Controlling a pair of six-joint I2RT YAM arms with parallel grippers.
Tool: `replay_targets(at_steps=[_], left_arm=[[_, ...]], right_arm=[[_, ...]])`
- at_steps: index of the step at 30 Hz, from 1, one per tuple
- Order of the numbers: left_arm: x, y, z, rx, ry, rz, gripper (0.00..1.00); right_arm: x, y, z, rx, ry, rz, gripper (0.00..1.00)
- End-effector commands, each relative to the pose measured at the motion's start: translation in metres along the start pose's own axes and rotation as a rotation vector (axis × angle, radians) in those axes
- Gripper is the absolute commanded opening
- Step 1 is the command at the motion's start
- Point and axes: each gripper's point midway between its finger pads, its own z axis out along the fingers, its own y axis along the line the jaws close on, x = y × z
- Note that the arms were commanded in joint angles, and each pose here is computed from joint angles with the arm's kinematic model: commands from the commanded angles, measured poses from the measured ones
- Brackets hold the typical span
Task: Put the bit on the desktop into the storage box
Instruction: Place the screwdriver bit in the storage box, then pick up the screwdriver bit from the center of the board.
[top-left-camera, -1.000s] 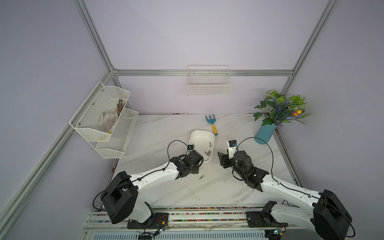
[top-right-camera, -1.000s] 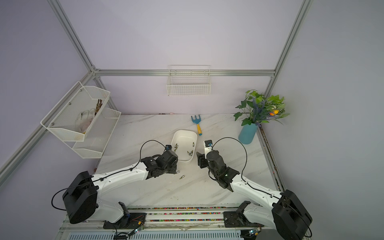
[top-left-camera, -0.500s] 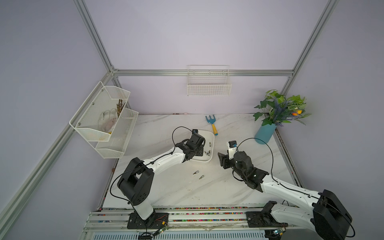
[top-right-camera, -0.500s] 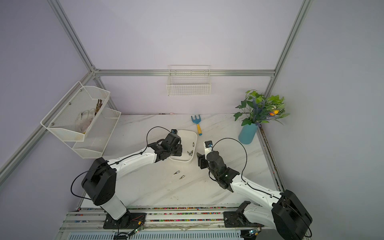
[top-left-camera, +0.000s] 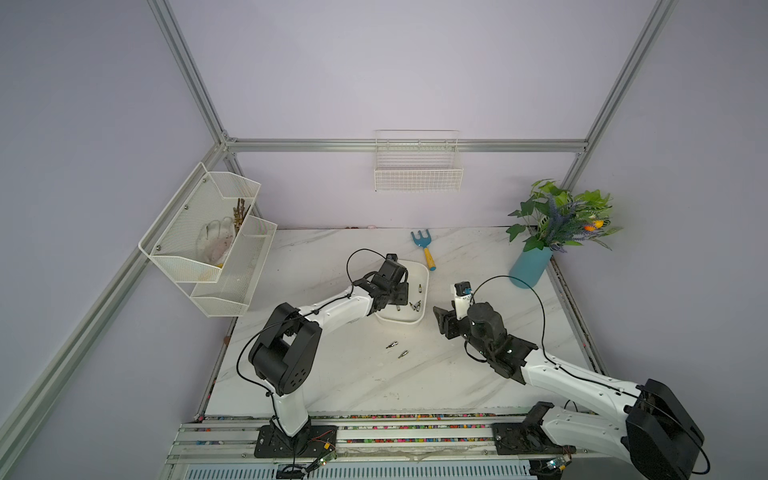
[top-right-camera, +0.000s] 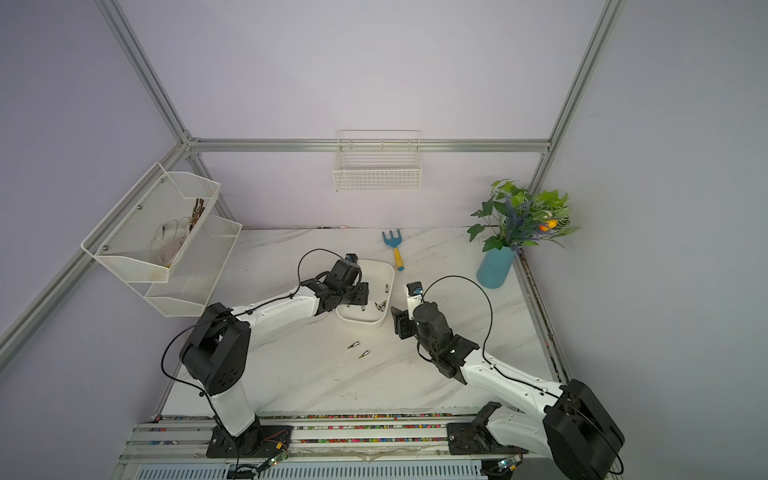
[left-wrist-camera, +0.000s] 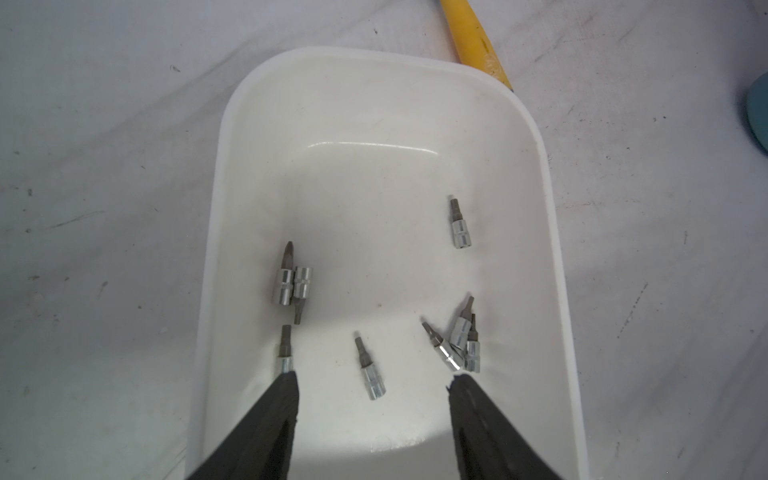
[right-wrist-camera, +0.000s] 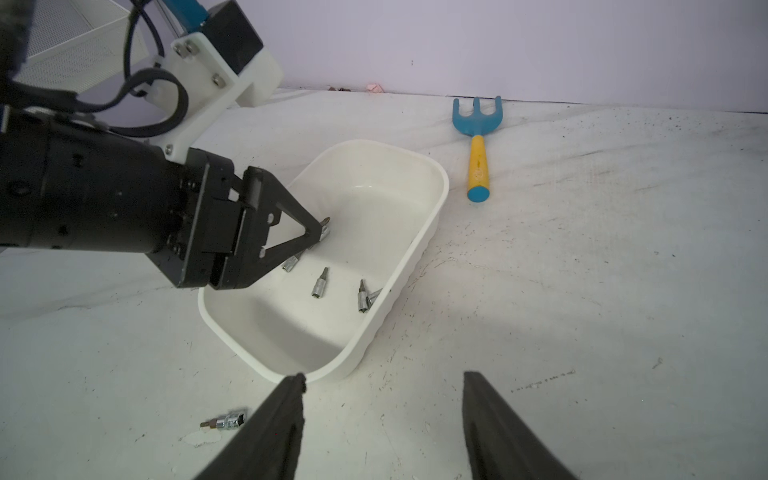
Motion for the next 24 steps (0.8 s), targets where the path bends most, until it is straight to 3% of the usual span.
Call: replay_targets(at_steps=[1,5,10,14,16,24], left_arm=[[-0.019,-0.009,-0.035,0.078,-0.075,0.003,0.70],[-0.001,-0.010,-0.056,0.141,-0.058,0.030,0.80],[0.026,-0.015,-0.083,0.208,-0.061,0.075,1.00],[0.045,-0.028,-0.102,0.288,-0.049,0.120,1.00],[0.056,-0.035,-0.106,0.318,-0.033,0.141,1.00],[0.096,-0.062,-0.100,0.363,0.054,0.242,1.00]], right_arm=[[-0.008,0.001,-0.001,-0.009,-0.032,-0.004,0.64],[-0.009,-0.005,-0.003,0.019,-0.045,0.010,0.64],[-0.012,-0.014,-0.006,0.065,-0.071,0.033,0.64],[-0.013,-0.022,-0.010,0.108,-0.084,0.061,0.80],[-0.013,-0.028,-0.011,0.140,-0.090,0.084,0.99],[-0.011,-0.051,-0.016,0.256,-0.109,0.145,1.00]])
